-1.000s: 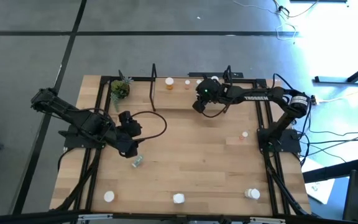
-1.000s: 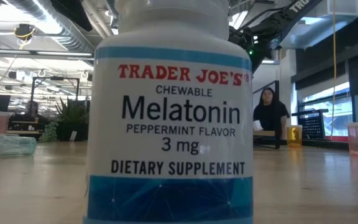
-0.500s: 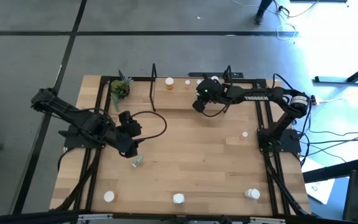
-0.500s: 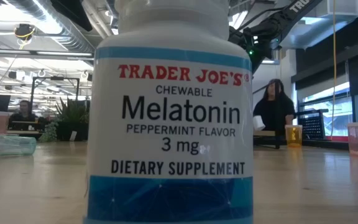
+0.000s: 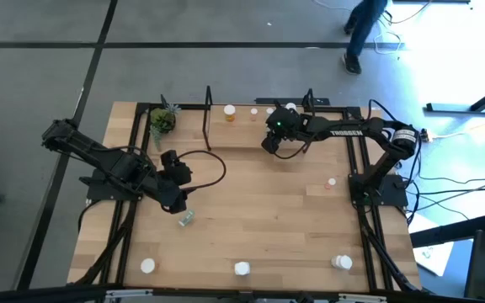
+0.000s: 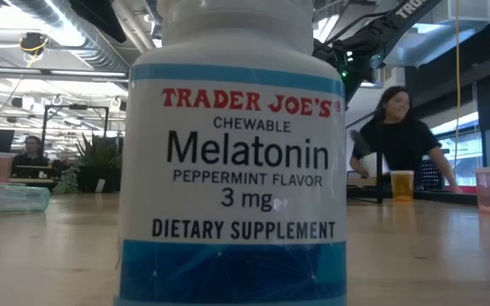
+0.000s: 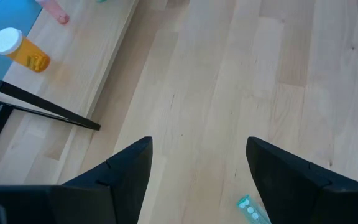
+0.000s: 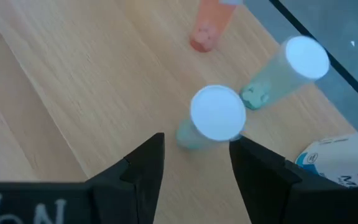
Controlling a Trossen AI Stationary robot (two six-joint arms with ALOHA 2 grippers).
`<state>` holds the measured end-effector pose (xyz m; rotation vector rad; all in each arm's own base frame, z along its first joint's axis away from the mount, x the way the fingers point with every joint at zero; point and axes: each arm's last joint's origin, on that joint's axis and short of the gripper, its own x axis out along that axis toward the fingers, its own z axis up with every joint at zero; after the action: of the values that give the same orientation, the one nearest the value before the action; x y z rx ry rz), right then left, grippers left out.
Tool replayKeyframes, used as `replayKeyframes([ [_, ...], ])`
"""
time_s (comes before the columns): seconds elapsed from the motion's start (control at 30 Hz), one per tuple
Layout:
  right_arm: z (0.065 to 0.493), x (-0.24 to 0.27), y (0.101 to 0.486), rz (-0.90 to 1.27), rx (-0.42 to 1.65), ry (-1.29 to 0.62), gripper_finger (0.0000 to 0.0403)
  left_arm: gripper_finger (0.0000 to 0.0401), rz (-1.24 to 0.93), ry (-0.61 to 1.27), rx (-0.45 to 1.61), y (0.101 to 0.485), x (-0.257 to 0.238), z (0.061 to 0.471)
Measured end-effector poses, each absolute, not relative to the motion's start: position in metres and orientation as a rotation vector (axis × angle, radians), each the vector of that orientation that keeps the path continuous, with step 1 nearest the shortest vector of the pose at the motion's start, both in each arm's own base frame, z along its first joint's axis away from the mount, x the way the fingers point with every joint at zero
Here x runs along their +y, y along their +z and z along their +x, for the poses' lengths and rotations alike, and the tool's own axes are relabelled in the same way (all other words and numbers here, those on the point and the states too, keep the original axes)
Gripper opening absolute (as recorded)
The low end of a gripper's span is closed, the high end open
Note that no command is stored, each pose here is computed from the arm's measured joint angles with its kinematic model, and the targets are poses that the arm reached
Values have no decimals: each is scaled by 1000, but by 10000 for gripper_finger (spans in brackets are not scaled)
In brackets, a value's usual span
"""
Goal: Pick and place medicine bottles onto shelf by color
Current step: Put the right green pill bottle on the shelf aligned with the green bottle, then put the left pink pill bottle on the shelf aligned with the pink bottle
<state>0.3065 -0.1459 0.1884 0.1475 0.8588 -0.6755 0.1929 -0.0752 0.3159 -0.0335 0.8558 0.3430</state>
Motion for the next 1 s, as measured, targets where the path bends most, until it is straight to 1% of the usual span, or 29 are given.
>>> replayKeyframes([
  [0.4,307,-146,192,136,874,-669,187,254,-35,341,857,316,-75,193],
  [1.0,314,-146,248,190,1007,-679,187,254,-34,340,861,316,-75,193],
])
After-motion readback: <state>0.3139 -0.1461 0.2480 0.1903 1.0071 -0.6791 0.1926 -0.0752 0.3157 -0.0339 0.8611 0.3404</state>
